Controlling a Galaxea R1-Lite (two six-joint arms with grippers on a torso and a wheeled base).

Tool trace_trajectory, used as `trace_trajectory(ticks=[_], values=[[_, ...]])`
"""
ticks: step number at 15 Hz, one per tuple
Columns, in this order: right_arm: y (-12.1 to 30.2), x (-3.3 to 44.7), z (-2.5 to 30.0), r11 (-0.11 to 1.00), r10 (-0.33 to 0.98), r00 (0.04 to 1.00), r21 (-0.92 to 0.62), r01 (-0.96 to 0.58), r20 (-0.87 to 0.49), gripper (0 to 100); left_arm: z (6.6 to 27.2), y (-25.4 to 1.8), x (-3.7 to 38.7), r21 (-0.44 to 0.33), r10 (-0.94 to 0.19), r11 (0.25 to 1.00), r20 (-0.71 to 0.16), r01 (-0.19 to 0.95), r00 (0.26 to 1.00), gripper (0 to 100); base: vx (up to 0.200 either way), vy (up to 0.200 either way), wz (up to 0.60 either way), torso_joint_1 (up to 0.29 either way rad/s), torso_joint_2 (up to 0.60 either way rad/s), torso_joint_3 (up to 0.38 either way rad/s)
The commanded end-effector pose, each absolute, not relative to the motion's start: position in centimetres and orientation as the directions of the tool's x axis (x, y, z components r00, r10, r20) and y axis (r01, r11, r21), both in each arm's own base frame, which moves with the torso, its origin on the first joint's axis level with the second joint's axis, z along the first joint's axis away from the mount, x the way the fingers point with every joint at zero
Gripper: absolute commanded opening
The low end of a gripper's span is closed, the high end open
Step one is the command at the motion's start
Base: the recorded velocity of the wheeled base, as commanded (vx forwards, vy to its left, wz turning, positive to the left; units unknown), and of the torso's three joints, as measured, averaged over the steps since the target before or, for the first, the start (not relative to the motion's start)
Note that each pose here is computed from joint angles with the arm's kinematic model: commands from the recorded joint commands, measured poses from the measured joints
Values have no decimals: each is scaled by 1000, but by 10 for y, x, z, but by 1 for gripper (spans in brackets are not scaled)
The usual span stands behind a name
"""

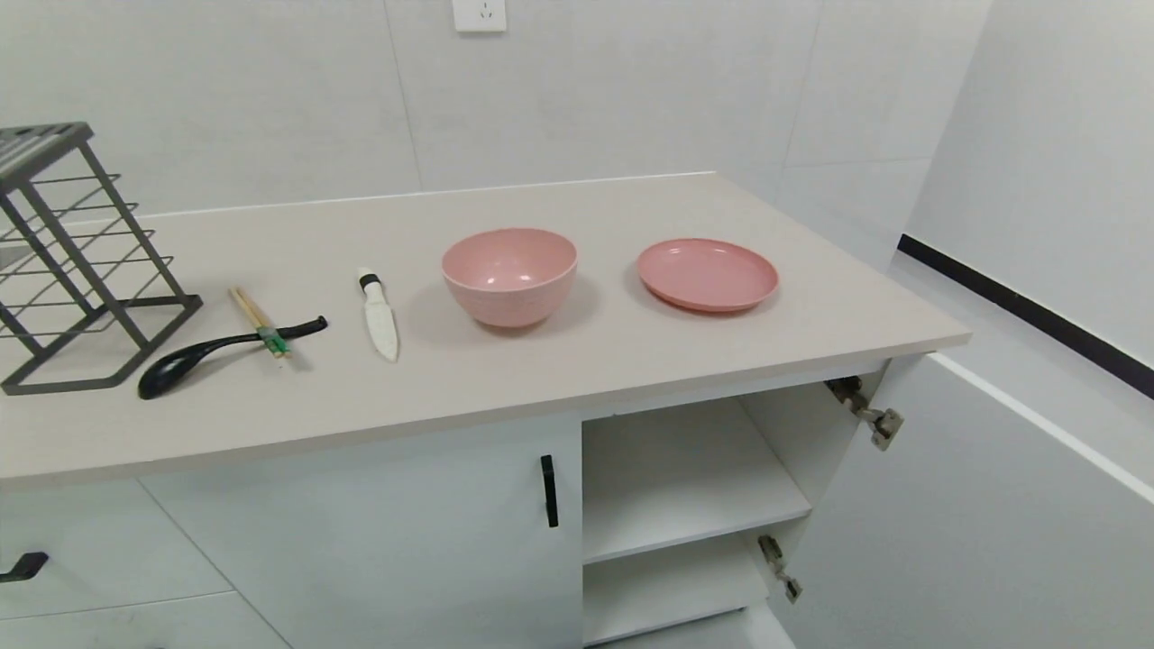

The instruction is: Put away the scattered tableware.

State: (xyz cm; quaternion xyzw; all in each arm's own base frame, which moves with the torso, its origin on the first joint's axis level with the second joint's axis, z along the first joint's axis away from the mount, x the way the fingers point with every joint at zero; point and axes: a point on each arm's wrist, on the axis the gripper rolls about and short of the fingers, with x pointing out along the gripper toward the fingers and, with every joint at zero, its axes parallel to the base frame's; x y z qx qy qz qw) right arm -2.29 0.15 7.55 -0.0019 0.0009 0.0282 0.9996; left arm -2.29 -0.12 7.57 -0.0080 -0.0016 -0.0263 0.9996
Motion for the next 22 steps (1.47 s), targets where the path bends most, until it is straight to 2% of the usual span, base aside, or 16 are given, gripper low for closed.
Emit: trace_trajectory(ticks=[1, 22], values=[[1, -23, 76, 998, 57, 998, -5, -57, -2, 100, 76, -1, -23, -17, -52, 998, 3, 52, 999, 100, 0, 0, 0, 36, -491, -217], [1, -23, 75, 998, 57, 998, -4, -57, -3, 100, 76, -1, -23, -17, -52, 998, 3, 52, 999, 100, 0, 0, 0, 301, -530, -255]])
